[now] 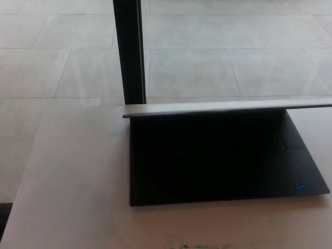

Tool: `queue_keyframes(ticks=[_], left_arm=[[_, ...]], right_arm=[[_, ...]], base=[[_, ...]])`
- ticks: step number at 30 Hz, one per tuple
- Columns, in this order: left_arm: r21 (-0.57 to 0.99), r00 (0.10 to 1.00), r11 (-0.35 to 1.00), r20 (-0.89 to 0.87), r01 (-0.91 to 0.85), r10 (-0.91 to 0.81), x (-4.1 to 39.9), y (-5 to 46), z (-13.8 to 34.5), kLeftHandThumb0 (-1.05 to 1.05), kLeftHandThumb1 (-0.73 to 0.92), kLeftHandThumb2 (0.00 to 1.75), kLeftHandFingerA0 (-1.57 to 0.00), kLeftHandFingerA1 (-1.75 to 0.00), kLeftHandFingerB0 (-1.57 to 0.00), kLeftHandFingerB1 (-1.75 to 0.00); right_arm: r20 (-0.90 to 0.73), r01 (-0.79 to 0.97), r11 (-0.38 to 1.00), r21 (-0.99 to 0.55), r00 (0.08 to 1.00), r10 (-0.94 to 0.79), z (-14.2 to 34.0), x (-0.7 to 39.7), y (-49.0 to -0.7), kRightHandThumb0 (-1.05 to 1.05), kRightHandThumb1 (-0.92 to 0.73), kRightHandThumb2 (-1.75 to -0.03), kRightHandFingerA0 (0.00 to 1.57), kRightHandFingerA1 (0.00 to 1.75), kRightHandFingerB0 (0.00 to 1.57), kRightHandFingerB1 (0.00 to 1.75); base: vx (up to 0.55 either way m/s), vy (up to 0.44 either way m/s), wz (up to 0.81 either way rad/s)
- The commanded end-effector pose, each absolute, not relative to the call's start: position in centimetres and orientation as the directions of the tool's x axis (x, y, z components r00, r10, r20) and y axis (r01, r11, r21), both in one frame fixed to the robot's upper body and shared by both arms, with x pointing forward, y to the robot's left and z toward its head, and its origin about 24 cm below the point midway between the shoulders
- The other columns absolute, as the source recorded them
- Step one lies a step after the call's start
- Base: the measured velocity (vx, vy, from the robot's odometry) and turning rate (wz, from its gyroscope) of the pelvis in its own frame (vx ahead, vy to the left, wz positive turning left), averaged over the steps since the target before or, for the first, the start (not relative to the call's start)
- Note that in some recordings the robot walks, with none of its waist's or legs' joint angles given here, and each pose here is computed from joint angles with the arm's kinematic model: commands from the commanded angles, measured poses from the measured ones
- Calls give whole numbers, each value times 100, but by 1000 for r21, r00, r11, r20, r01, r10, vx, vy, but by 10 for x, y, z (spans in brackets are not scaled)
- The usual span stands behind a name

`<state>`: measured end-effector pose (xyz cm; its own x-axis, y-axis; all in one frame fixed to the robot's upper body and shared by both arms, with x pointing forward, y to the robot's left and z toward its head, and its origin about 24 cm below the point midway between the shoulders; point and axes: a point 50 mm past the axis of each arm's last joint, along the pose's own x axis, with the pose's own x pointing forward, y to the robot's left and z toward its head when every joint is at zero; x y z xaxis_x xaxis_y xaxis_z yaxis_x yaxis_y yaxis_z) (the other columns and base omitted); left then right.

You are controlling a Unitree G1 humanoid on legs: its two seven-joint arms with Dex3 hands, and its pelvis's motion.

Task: The robot uses its right hand to push down on the lid of a laptop kept in the middle of the desk to close it

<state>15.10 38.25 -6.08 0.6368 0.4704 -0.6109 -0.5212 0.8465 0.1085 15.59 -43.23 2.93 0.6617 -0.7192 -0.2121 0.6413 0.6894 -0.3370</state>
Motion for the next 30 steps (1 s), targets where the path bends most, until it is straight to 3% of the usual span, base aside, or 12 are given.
queue_keyframes(ticks=[1,3,4,6,15,19,21,22,26,27,29,30], left_arm=[[-213,702,714,-503,-667,505,153,407,-40,-105,57,113,-25,-50,-17,-43],[-219,696,704,-505,-676,511,153,407,-40,-105,81,71,-32,-43,-24,-35],[-221,694,701,-506,-678,512,153,407,-41,-105,58,115,-27,-50,-18,-43],[-221,693,700,-506,-679,513,153,407,-41,-105,82,73,-32,-43,-24,-35],[-241,711,708,-495,-664,499,158,405,-41,-105,81,72,-31,-42,-23,-35],[-245,710,705,-496,-666,499,157,405,-41,-105,81,72,-31,-43,-22,-34],[-242,715,712,-493,-659,495,158,404,-41,-105,58,114,-26,-50,-17,-42],[-242,715,712,-493,-660,495,158,404,-41,-105,81,72,-31,-43,-22,-34],[-248,716,708,-490,-662,498,158,405,-40,-105,59,113,-25,-50,-16,-42],[-249,714,704,-492,-664,499,157,406,-40,-105,83,72,-29,-42,-21,-34],[-246,713,703,-487,-667,505,156,407,-39,-105,59,114,-24,-50,-16,-43],[-249,712,701,-485,-668,507,155,407,-39,-105,83,72,-30,-42,-21,-34]], right_arm=[[190,792,608,54,589,-785,131,163,-461,-83,-88,-66,43,59,34,44],[276,758,649,57,613,-740,155,181,-452,-85,-86,-66,49,62,39,45],[350,724,688,51,632,-691,176,196,-440,-87,-85,-66,55,61,43,45],[381,705,708,32,647,-661,186,206,-431,-92,-83,-65,62,56,52,50],[546,367,878,-307,824,-154,253,284,-322,-86,-89,-68,41,41,31,30],[491,245,798,-551,868,73,253,303,-279,-89,-92,-65,36,44,30,29],[406,181,667,-723,892,198,253,309,-258,-90,-92,-73,24,48,23,32],[382,164,623,-765,894,235,252,311,-252,-88,-92,-72,22,47,24,31],[264,69,474,-878,896,358,237,326,-223,-90,-92,-72,20,43,26,31],[231,45,443,-895,897,376,232,329,-218,-90,-92,-74,16,43,25,32],[206,24,411,-911,891,404,226,333,-211,-89,-92,-74,16,44,26,31],[177,5,388,-921,895,408,220,335,-207,-90,-92,-73,18,45,25,31]], base=[[0,0,0],[0,0,0],[0,0,0],[0,0,0],[0,0,0],[-3,-2,2],[0,0,0],[0,0,0],[0,0,0],[0,0,0],[0,0,0],[0,0,0]])
